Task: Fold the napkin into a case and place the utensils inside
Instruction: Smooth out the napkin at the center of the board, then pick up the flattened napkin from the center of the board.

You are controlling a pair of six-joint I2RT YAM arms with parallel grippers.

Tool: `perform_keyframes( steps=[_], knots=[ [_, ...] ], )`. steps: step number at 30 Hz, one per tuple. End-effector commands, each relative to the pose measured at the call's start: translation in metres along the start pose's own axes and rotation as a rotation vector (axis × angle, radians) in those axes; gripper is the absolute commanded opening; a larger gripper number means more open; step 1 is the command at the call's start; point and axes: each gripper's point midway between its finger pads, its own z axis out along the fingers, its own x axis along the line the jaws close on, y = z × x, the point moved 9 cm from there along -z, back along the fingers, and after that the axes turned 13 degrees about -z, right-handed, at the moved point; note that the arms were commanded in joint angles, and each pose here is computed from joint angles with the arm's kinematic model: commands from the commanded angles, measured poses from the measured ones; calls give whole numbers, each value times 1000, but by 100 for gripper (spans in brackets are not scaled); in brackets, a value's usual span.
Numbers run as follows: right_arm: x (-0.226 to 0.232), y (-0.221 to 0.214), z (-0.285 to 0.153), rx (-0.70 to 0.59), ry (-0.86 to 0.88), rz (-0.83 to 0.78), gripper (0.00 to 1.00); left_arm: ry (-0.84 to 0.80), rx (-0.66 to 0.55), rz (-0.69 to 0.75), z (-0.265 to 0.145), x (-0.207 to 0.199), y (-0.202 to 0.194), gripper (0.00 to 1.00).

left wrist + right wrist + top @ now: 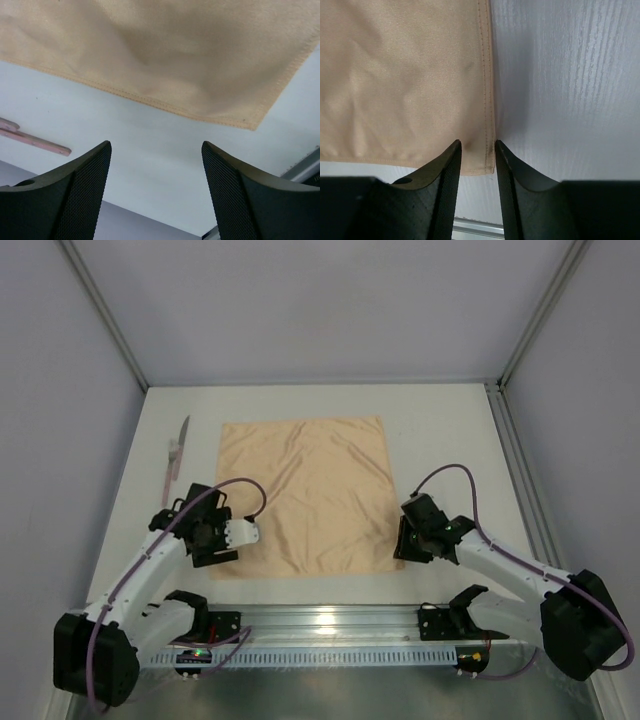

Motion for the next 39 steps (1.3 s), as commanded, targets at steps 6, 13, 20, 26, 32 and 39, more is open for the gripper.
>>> perform_keyframes(
  steps=[6, 13, 20, 26, 32, 39],
  knots=[
    [12, 45, -65, -152, -20, -56, 49, -71, -32, -11, -21, -19, -2, 76],
    [8, 34, -69, -141, -4, -53, 52, -58, -62, -100, -32, -24, 1, 76],
    [10, 17, -46, -129, 87, -2, 52, -172, 34, -146, -16, -29, 5, 75],
    [6, 15, -36, -39, 13, -26, 52, -241, 87, -138, -11, -39, 9, 67],
    [5, 14, -30, 52, -41, -25, 51, -224, 111, 78, -1, -51, 16, 61],
    [13, 16, -31, 107, 28, -56, 50, -175, 204, 370, -9, -52, -6, 56]
  ],
)
